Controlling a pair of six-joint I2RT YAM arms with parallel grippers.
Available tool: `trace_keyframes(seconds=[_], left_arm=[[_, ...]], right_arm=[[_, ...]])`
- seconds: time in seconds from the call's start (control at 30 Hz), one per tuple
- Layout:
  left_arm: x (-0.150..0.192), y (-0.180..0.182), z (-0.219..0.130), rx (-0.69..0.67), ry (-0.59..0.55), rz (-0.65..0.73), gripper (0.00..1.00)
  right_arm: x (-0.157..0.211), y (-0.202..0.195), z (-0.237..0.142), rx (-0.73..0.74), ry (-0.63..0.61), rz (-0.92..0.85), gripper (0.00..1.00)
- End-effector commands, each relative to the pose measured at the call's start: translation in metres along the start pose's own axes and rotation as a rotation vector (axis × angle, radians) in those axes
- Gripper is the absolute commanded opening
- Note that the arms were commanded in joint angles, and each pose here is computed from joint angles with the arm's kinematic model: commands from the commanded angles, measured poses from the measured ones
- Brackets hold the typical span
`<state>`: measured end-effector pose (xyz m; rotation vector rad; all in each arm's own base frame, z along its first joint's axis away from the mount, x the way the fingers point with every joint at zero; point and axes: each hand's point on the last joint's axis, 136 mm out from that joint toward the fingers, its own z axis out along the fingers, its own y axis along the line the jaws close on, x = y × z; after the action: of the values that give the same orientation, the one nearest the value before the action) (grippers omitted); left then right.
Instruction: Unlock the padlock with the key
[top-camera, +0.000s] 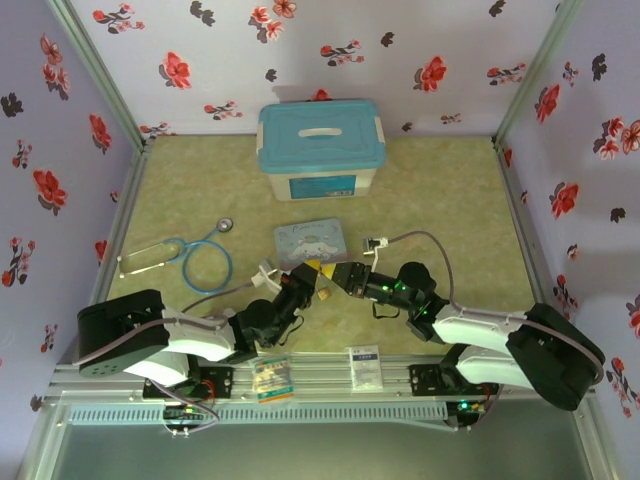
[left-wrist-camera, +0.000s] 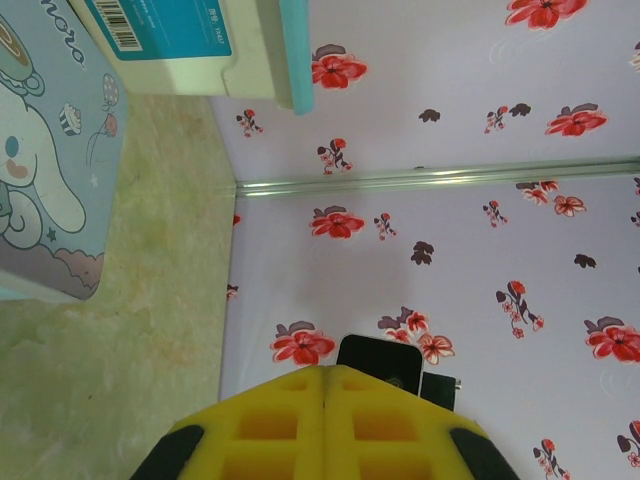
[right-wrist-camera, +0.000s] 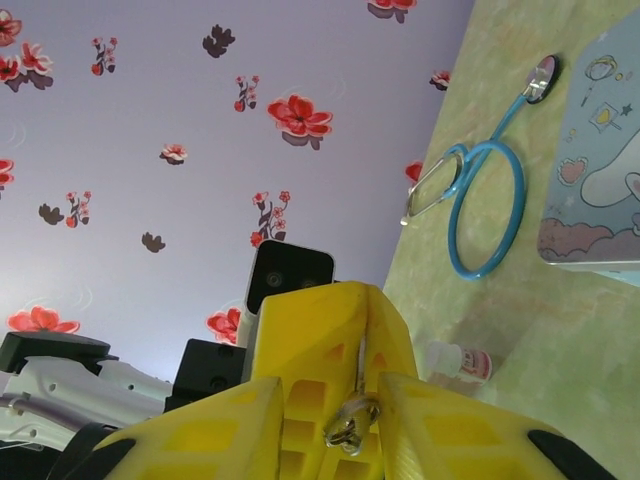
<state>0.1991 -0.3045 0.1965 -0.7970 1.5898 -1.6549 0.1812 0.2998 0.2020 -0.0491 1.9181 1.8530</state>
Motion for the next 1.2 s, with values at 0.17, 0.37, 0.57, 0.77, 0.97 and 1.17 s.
trace_keyframes(seconds=[0.17, 0.37, 0.57, 0.77, 0.97, 1.17], left_arm=[[-0.001, -0.005, 0.005, 0.014, -0.030, -0.035, 0.00], [-0.001, -0.006, 0.005, 0.017, -0.033, -0.034, 0.00], [0.002, -0.005, 0.008, 0.014, -0.028, -0.039, 0.00], [0.003, -0.008, 0.009, 0.020, -0.026, -0.032, 0.00], [0.002, -0.007, 0.008, 0.019, -0.025, -0.035, 0.00], [-0.005, 0.000, 0.002, 0.004, -0.037, -0.025, 0.24]], right_arm=[[-0.002, 0.001, -0.001, -0.031, -0.033, 0.006, 0.23], [-0.003, -0.002, -0.005, -0.033, -0.052, 0.014, 0.23], [-0.004, 0.001, -0.002, -0.034, -0.044, 0.010, 0.23], [-0.004, 0.000, 0.001, -0.032, -0.041, 0.010, 0.21], [-0.006, -0.003, 0.002, -0.023, -0.048, 0.014, 0.08], [-0.008, -0.008, -0.002, -0.006, -0.065, 0.029, 0.00]])
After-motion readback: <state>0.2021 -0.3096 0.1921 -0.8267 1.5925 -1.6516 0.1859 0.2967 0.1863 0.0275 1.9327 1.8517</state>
